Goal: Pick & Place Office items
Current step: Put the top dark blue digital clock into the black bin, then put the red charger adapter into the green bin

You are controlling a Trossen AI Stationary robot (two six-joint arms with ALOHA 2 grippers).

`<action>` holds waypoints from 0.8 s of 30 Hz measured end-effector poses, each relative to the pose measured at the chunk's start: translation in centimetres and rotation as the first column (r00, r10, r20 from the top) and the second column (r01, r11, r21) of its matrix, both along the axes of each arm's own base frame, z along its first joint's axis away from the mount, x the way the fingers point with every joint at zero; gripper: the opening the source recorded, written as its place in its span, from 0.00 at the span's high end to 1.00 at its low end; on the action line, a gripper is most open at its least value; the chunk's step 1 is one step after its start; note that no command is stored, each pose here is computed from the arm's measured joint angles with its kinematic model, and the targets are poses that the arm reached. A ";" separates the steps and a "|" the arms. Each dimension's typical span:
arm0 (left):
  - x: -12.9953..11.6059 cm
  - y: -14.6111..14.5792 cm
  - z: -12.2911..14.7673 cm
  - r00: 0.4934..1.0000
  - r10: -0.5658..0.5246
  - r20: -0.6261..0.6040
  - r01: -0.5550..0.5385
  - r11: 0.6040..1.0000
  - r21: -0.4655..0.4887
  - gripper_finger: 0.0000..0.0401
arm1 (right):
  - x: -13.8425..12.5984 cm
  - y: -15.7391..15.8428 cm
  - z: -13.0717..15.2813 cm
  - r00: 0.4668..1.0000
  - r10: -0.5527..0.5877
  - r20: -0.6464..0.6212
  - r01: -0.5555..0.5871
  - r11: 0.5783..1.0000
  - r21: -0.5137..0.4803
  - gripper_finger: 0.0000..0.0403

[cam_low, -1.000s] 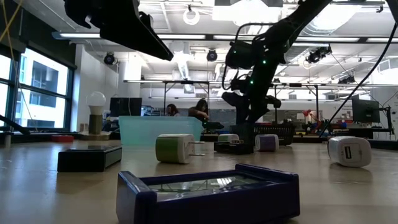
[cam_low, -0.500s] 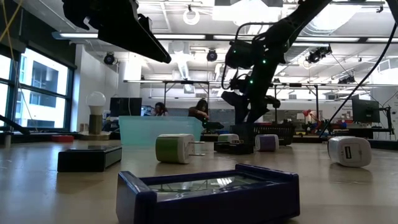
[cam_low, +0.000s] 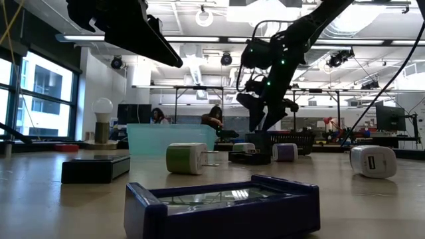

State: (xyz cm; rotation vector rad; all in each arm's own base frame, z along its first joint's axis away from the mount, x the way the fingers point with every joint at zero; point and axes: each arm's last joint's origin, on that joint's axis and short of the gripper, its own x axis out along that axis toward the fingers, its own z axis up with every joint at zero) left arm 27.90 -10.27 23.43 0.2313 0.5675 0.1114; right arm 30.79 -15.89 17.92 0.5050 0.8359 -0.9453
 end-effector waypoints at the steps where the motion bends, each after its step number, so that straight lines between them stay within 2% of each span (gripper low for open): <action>1: 0.0 0.0 0.0 1.000 0.000 0.000 0.000 1.000 0.000 0.45 | -0.1 0.0 0.3 1.000 0.002 0.005 -0.002 1.000 -0.005 0.48; 6: 0.0 0.0 0.0 1.000 0.000 0.000 0.000 1.000 0.000 0.45 | -0.4 0.4 1.9 0.999 0.012 0.045 -0.011 0.999 -0.030 0.49; 12: 0.0 0.0 0.0 1.000 0.000 0.000 0.000 1.000 0.000 0.45 | -1.8 1.5 5.4 0.992 0.062 0.107 -0.057 0.997 -0.048 0.50; 16: 0.0 0.0 0.0 1.000 0.000 -0.004 0.000 1.000 0.002 0.45 | -3.7 2.8 8.2 0.971 0.146 0.188 -0.156 0.987 0.039 0.50; 19: 0.0 0.0 0.0 1.000 0.000 -0.006 0.000 1.000 0.003 0.45 | -5.2 4.2 9.8 0.948 0.215 0.235 -0.248 0.961 0.124 0.50; 24: 0.0 0.0 0.0 1.000 0.003 -0.005 -0.003 1.000 -0.002 0.45 | -7.8 6.7 11.0 0.938 0.275 0.211 -0.324 0.910 0.258 0.50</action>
